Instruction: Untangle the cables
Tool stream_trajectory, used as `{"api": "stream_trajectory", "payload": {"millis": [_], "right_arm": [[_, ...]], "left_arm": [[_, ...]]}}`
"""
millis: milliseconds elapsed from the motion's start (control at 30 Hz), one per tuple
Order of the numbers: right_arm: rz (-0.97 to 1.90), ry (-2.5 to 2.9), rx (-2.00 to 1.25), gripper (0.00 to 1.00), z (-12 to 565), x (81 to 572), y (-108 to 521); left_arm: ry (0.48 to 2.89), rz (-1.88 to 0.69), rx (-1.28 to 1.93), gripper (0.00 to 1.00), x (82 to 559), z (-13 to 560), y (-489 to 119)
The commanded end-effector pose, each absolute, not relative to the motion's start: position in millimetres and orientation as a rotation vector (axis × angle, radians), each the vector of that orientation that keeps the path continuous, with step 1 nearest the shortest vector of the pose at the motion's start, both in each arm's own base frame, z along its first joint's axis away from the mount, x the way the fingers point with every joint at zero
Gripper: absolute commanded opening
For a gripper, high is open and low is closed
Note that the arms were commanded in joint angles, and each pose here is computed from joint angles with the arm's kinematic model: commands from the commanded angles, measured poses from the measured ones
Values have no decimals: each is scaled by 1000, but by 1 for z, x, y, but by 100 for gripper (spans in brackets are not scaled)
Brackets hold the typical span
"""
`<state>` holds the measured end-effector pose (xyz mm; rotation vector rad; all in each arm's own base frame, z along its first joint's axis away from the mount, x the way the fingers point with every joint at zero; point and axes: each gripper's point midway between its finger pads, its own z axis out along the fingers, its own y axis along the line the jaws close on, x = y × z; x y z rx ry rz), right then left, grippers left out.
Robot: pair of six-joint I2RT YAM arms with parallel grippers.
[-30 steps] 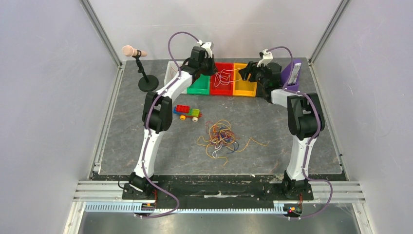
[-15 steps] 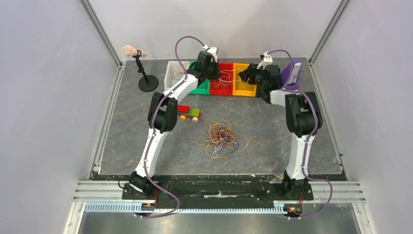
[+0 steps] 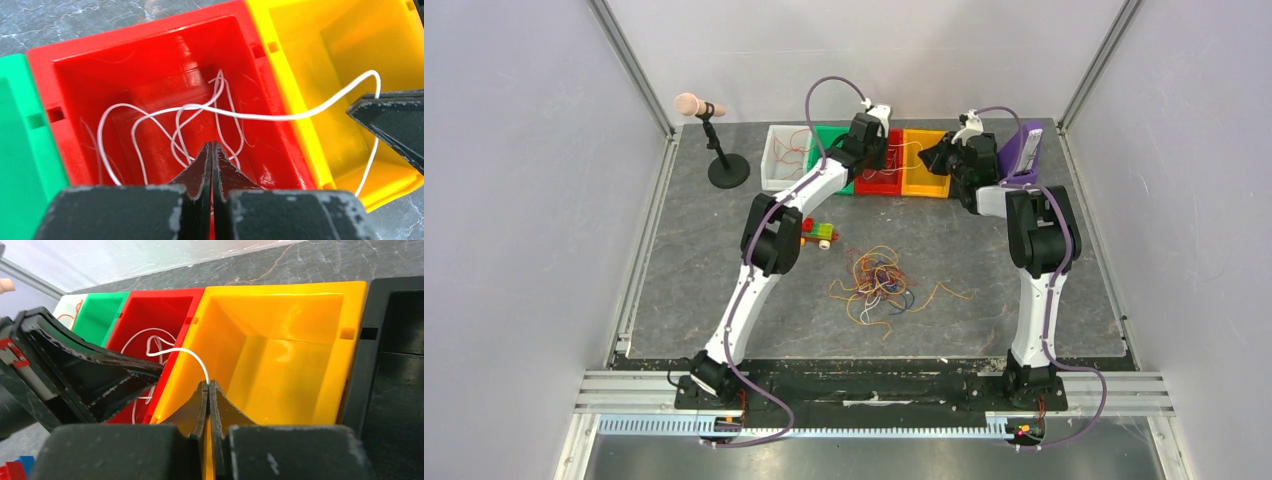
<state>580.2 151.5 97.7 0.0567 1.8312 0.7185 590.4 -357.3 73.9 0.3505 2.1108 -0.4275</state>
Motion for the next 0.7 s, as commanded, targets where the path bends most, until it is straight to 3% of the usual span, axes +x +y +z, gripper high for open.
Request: {"api": "stream_trajectory", "payload": {"millis": [0,133,267,400,667], "right_arm": [[788,1715,14,0,132,585,162],[808,1639,-49,0,161,581,170],[647,1645,-181,0,173,582,178],[448,1683,-322,0,169,584,196],[203,1759,-475,0,142,602,232]], "left_arm": [[1990,-396,391,2,595,132,-361],[1911,-504,341,11,595,182,-352],[1836,-545,326,38,589,236,-336],[1820,-613,239,53,578,275,-303],[1867,-642,120,57,548,301,-230]]}}
